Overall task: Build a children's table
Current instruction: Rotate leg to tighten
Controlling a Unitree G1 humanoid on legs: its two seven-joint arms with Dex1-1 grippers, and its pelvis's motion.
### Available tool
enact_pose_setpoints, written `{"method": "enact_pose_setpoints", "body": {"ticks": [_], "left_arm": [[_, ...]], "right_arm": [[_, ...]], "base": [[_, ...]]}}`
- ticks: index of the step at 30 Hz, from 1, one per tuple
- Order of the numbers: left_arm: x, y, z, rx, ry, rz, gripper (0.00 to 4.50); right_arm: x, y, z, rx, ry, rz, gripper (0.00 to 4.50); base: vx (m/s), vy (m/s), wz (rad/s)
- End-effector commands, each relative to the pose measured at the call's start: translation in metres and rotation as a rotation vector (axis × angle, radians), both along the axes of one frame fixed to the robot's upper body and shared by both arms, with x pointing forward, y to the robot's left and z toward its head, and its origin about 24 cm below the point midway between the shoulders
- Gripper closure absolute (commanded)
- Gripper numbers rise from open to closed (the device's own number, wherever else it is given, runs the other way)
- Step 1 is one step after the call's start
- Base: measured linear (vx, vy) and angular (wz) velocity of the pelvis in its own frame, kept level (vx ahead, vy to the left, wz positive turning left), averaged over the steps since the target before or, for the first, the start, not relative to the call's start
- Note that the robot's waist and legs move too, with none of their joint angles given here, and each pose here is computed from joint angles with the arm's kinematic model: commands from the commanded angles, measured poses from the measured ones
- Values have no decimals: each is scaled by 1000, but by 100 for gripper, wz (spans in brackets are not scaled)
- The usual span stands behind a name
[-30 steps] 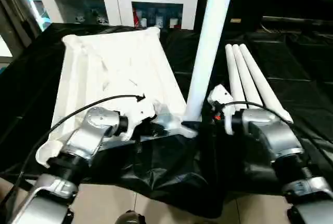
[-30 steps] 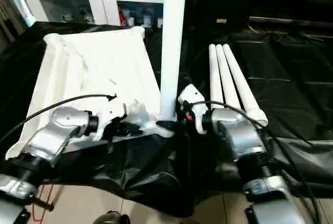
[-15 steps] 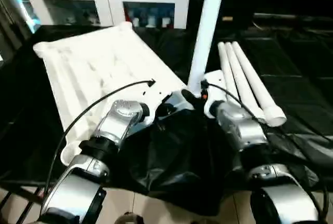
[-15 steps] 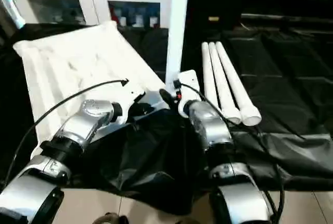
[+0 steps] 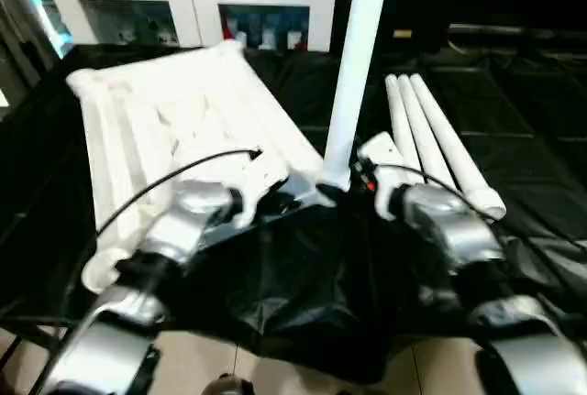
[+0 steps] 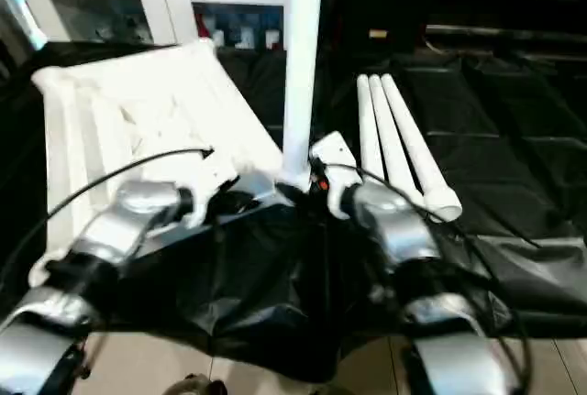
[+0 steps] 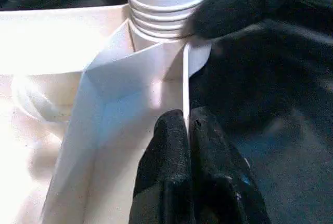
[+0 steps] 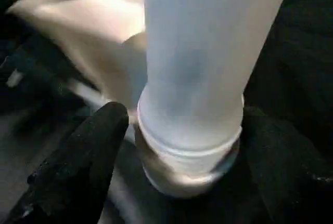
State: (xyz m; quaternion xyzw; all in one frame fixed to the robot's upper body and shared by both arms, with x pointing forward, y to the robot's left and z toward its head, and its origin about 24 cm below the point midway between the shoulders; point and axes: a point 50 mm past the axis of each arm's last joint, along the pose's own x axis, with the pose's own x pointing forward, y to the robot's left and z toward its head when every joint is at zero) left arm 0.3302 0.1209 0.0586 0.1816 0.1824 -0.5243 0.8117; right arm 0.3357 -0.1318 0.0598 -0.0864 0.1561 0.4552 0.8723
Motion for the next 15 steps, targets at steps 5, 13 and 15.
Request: {"method": "enact_pose_setpoints", "body": {"ticks": [5,13,15], "left_arm": [[-8,-3,18,-40,-68,-163,450],[-13,5,16,-24,-52,-185,450],[-13,6,15,-19,-50,-186,450]], "right_arm": [[-10,-5,9,-4,14,149,102],[-11,-6,11,9,21,166,159],[-12,-5,10,9,25,170,170]], "base": [[0,0,0],[0,0,0],[0,0,0]]}}
